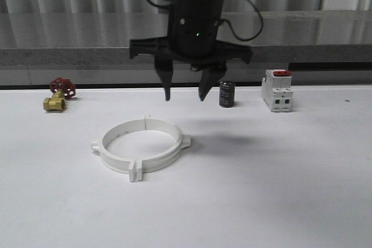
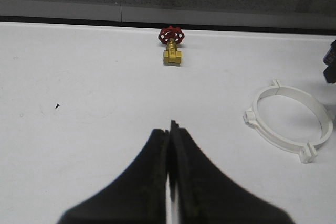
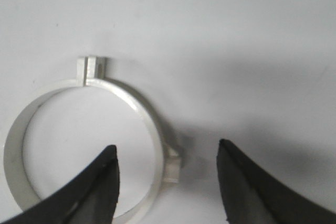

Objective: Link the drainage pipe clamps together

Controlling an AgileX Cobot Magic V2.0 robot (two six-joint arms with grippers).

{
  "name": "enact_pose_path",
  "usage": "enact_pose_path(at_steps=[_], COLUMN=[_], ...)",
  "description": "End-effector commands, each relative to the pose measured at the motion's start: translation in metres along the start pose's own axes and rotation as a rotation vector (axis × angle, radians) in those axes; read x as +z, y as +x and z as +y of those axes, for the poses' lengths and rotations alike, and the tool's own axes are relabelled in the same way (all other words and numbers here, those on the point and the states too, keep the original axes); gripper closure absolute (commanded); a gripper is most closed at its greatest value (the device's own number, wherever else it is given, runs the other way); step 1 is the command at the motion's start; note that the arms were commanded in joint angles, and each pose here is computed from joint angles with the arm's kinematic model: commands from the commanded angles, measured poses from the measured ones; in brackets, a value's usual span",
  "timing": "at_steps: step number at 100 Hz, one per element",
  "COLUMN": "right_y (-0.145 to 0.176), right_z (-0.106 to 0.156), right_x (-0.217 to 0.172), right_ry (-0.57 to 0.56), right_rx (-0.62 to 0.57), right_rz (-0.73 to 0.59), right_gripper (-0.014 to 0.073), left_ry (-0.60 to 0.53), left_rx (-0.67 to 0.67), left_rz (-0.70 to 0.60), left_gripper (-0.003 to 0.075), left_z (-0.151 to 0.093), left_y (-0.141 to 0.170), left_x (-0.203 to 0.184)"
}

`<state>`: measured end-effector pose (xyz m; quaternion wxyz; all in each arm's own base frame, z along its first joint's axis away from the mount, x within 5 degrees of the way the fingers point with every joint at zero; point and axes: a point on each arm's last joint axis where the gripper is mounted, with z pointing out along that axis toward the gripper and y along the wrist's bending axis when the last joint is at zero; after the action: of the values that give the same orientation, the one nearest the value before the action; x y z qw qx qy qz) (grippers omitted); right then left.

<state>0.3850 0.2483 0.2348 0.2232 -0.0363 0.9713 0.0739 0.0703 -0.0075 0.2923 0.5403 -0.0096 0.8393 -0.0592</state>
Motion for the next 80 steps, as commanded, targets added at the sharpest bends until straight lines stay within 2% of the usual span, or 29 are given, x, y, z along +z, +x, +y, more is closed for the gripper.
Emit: enact_pose_path(at_steps=[1, 24, 38, 52, 63, 80], right_y=[-0.026, -0.043, -0.037, -0.012, 0.012, 0.061], right_z=[-0.018, -0.082, -0.129, -0.172, -0.196, -0.220], right_x=[-0.058, -0.119, -0.150, -0.177, -0.194, -0.217], right_ry=[-0.023, -0.019, 0.006, 0.074, 0.115, 0.168], right_rx=[-0.055, -0.100, -0.077, -0.040, 0.004, 0.078], right_rz=[-0.146, -0.199, -0.232, -0.253, -0.287, -0.338], right_gripper=[0.0169, 0.0169, 0.0169, 0.0169, 0.0169, 0.0169], left_ry=[0.006, 0.006, 0.006, 0.006, 0.006, 0.006], left_rx=[-0.003, -0.003, -0.003, -0.003, -0.003, -0.003], left_rz=[-0.096, -0.096, -0.096, -0.096, -0.096, -0.096], left_gripper=[0.0741, 0.0741, 0.0741, 0.0741, 0.0741, 0.0741], left_z=[-0.001, -0.001, -0.001, -0.001, -0.001, -0.001], left_y=[-0.014, -0.014, -0.014, -0.014, -0.014, -0.014], left_x=[-0.003, -0.003, -0.003, -0.003, -0.003, -0.003])
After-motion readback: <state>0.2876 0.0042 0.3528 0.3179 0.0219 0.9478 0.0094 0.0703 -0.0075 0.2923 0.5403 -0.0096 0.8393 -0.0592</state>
